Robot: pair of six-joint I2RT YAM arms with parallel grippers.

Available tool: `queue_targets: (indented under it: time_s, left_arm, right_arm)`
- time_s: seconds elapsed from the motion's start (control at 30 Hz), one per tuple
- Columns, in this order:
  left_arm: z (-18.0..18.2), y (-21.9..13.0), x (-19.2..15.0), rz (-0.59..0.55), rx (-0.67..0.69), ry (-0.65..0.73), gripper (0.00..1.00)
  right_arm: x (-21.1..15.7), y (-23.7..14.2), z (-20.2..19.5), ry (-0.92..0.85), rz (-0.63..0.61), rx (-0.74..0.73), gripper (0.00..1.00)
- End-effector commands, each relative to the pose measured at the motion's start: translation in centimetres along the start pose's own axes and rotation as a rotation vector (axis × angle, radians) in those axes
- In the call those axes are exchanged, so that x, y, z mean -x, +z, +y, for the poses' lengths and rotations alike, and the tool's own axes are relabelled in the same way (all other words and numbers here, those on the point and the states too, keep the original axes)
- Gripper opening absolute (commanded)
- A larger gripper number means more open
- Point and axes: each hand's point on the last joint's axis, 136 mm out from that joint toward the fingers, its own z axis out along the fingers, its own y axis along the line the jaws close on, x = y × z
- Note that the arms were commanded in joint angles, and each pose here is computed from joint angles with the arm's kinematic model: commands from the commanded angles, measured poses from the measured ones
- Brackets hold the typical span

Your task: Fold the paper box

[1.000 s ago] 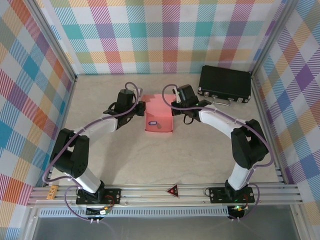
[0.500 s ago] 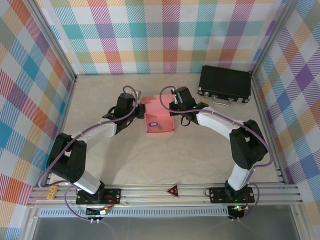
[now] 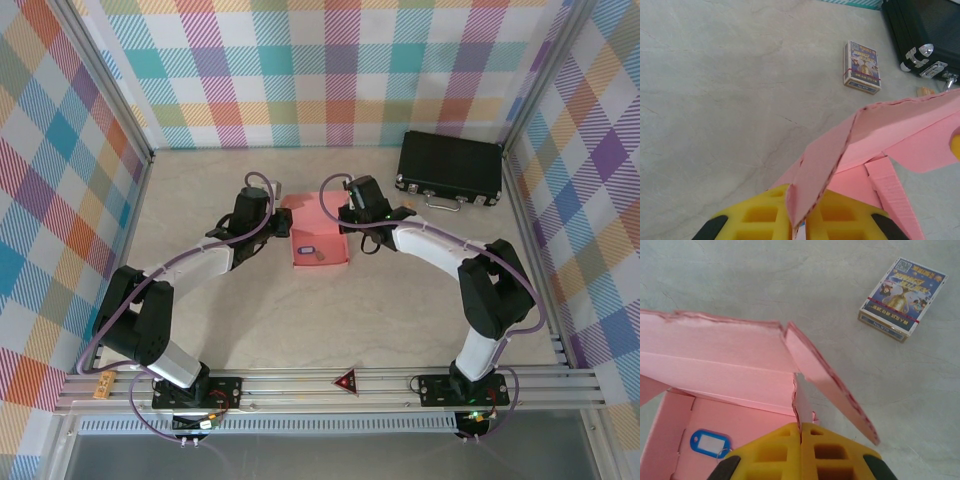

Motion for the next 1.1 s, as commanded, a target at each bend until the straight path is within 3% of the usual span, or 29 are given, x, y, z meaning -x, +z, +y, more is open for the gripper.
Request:
queue_targets:
  time_s: [0.0, 1.07]
  left_arm:
    - [-1.2, -0.1, 0.0, -0.013, -0.051, -0.019, 0.14]
    - [-1.7, 0.7, -1.9, 0.001, -0.102, -0.128, 0.21]
  right_arm:
    - [0.0, 0.1, 0.8, 0.032, -0.021, 0.018, 0.06]
    - [-1.1, -1.4, 0.6, 0.103, -0.114, -0.047, 0.05]
